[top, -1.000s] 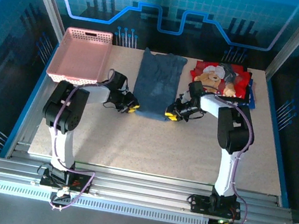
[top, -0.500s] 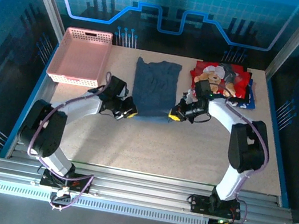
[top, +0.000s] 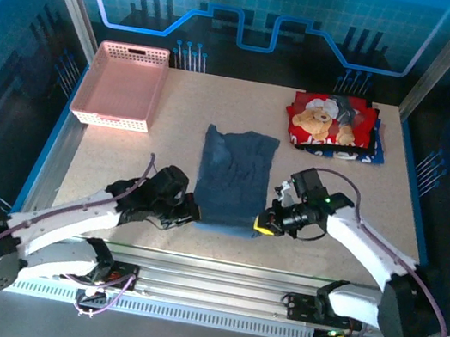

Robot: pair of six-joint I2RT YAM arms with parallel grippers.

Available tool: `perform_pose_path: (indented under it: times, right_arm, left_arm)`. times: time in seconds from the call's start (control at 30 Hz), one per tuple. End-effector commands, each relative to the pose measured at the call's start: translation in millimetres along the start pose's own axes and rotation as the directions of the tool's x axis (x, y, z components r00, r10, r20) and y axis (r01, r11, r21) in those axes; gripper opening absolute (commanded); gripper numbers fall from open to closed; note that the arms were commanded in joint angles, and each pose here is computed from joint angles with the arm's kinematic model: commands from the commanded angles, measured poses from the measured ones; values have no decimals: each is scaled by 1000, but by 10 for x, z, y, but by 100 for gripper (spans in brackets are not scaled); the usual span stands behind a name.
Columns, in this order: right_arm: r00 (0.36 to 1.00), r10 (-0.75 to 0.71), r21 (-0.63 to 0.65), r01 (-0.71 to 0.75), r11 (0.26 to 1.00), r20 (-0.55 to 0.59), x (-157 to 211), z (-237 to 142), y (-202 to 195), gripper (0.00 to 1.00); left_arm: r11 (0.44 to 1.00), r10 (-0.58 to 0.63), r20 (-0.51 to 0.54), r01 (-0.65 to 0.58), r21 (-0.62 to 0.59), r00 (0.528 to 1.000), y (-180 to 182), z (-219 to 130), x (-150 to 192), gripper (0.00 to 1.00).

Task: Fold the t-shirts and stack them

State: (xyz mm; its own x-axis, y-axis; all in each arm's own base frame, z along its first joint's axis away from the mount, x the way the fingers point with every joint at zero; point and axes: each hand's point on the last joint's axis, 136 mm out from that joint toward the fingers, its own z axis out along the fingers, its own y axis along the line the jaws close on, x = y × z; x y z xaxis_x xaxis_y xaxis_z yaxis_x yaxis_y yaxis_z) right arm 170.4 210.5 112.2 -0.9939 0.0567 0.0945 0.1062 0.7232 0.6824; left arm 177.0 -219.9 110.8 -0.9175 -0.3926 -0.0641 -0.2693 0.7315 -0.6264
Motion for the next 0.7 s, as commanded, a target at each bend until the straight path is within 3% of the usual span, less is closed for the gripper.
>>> perform_pose_path:
  times: [0.0,0.17,0.3,0.67]
  right_arm:
    - [999,42,25,-42,999,-4,210,-95,-38,0]
    - [998,-9,-2,9,1000,55,108,-367,217,0]
    - [994,-50,-23,52,998,101,-203,-607,445,0]
    - [990,-33,-51,41,998,140,-1319,-753,512,0]
  left_arm:
    - [991,-60,54,66,-114,997,269,-136,86,0]
    - [999,-25,120,30,-39,992,-100,-439,-71,0]
    - [1000,-24,136,21,20,990,-420,-544,-285,0]
    - [993,-43,115,29,115,992,-962,-353,-1321,0]
